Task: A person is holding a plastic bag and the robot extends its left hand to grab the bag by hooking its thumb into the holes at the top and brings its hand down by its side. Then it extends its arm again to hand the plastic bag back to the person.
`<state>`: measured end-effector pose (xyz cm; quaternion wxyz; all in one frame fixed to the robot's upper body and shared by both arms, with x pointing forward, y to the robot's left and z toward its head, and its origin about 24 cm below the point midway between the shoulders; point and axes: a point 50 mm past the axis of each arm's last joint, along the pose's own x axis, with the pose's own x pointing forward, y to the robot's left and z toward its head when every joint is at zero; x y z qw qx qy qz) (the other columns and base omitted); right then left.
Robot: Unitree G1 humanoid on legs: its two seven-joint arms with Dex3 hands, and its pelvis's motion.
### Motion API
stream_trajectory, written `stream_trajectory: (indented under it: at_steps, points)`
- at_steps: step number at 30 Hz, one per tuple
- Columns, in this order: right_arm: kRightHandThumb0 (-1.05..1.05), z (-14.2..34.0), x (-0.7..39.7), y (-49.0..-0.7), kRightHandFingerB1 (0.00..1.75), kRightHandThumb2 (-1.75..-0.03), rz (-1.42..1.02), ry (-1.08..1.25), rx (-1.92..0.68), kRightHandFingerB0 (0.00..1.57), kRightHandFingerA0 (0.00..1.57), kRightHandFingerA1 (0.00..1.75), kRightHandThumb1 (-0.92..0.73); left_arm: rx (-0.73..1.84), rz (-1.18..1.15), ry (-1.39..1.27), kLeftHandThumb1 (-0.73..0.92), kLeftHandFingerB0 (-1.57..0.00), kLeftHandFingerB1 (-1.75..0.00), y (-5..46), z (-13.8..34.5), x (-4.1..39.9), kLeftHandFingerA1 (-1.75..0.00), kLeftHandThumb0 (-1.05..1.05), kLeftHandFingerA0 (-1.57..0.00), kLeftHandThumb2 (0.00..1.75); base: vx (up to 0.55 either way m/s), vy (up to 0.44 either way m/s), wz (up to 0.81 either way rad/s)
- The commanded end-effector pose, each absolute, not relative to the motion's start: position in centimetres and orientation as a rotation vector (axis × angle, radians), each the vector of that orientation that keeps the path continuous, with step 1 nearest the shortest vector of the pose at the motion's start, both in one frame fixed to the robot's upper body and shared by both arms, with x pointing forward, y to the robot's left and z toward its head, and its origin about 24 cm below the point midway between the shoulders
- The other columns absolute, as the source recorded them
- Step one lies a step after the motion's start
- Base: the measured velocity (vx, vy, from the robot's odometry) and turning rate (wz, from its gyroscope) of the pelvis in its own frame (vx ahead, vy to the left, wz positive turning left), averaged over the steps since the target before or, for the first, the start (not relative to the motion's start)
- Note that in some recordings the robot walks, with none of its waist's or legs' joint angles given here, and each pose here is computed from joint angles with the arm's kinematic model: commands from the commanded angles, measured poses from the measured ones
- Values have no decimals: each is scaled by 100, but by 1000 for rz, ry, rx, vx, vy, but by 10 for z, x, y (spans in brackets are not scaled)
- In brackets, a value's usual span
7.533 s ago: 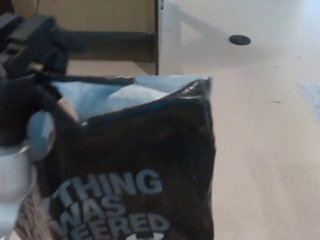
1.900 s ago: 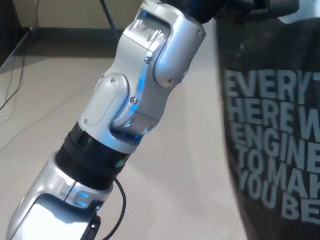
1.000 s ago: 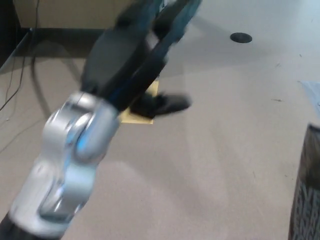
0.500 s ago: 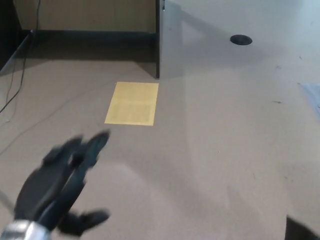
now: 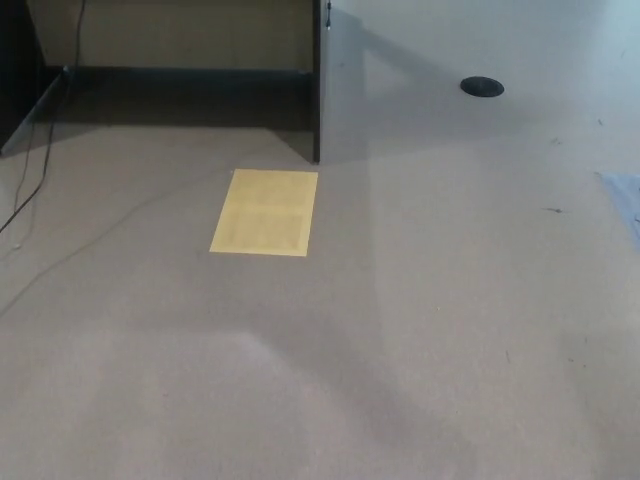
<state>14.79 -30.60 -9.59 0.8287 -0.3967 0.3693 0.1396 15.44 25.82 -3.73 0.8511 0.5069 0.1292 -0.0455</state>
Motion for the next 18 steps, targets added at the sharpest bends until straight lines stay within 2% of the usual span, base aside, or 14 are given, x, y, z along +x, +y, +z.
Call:
stream_trajectory:
  at_steps: [1,5,6,7,8,10,12,13,14,15,18]
  points:
    - [-36,-102,125,-311,41,-60,287,826,-832,55,67,48,-72,1126,155,219,47,-17,-33,301,-64,103,-29,-16,-9,55,0,0,0]
    - [-35,-103,113,-313,41,-60,274,833,-833,55,68,48,-71,1089,159,250,51,-15,-31,303,-65,101,-32,-27,-11,56,0,0,0]
    - [-41,-103,110,-313,53,-82,279,834,-836,50,64,60,-60,1078,159,261,51,-19,-32,304,-66,98,-33,-26,-16,55,0,0,0]
    - [-41,-103,106,-313,53,-82,285,834,-840,50,64,60,-60,1062,161,276,51,-19,-32,305,-68,96,-33,-26,-16,55,0,0,0]
    - [-34,-104,101,-313,41,-61,290,839,-842,54,71,50,-72,1046,162,301,50,-20,-31,306,-70,91,-34,-26,-16,55,0,0,0]
    - [-34,-105,97,-312,42,-62,293,844,-843,55,71,50,-72,1036,162,319,48,-19,-33,307,-73,87,-40,-35,-18,60,0,0,0]
    - [-35,-105,97,-311,42,-61,296,847,-838,55,69,50,-72,1036,164,326,51,-19,-29,309,-74,86,-40,-31,-21,55,0,0,0]
    - [-40,-105,98,-311,54,-83,296,848,-838,51,64,61,-60,1033,168,323,50,-21,-29,310,-74,87,-42,-31,-23,55,0,0,0]
    - [-40,-104,100,-311,53,-82,293,845,-839,51,63,60,-59,1023,172,327,49,-22,-29,310,-74,89,-44,-31,-27,55,0,0,0]
    - [-33,-103,103,-311,42,-60,287,839,-838,54,69,49,-71,999,177,334,48,-24,-30,311,-75,92,-46,-30,-28,55,0,0,0]
    - [-34,-101,109,-312,42,-60,284,829,-839,55,69,50,-71,968,177,329,47,-25,-30,311,-75,96,-47,-29,-31,55,0,0,0]
